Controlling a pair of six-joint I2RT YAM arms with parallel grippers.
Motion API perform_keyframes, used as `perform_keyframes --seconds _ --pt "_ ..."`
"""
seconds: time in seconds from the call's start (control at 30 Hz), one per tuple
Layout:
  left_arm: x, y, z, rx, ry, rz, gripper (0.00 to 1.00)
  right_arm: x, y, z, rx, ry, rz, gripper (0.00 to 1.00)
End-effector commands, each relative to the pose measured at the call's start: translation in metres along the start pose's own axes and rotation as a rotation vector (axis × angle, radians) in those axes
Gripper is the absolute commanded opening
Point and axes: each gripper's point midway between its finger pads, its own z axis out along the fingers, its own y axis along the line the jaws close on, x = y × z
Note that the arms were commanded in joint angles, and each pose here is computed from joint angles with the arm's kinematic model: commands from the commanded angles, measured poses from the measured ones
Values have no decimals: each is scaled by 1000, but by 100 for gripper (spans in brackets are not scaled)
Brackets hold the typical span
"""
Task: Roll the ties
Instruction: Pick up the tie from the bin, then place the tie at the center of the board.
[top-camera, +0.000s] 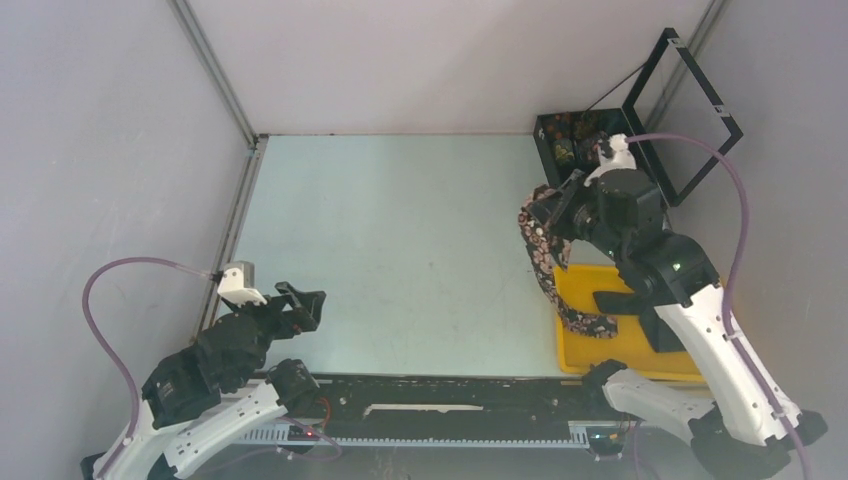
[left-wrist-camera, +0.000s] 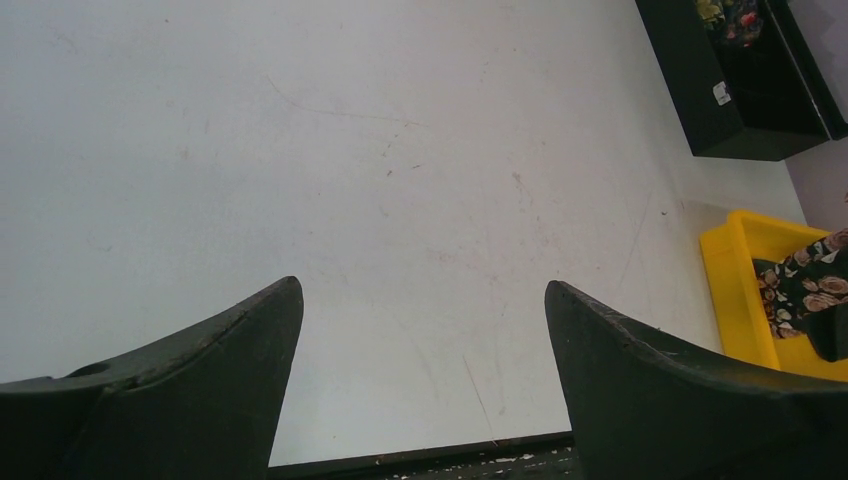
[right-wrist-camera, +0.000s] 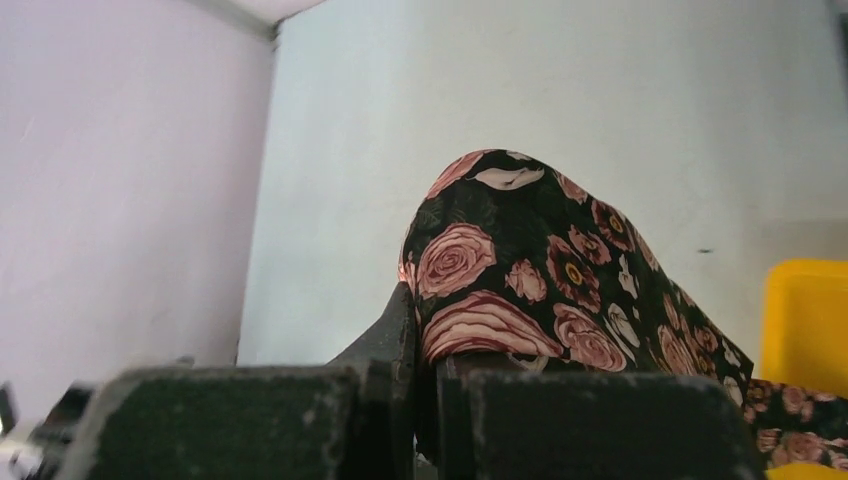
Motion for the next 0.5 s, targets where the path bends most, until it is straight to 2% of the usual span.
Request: perform_keyframes --seconds 0.0,0.2,0.47 --pt "-7 -1 4 -22 -38 -34 97 -9 72 -24 -211 -31 -50 0" --pt "-8 2 5 -38 -46 -36 95 -2 128 -40 -263 -75 -153 0" --pt "-7 5 7 -71 -37 -24 92 -21 132 -46 53 -233 -267 0"
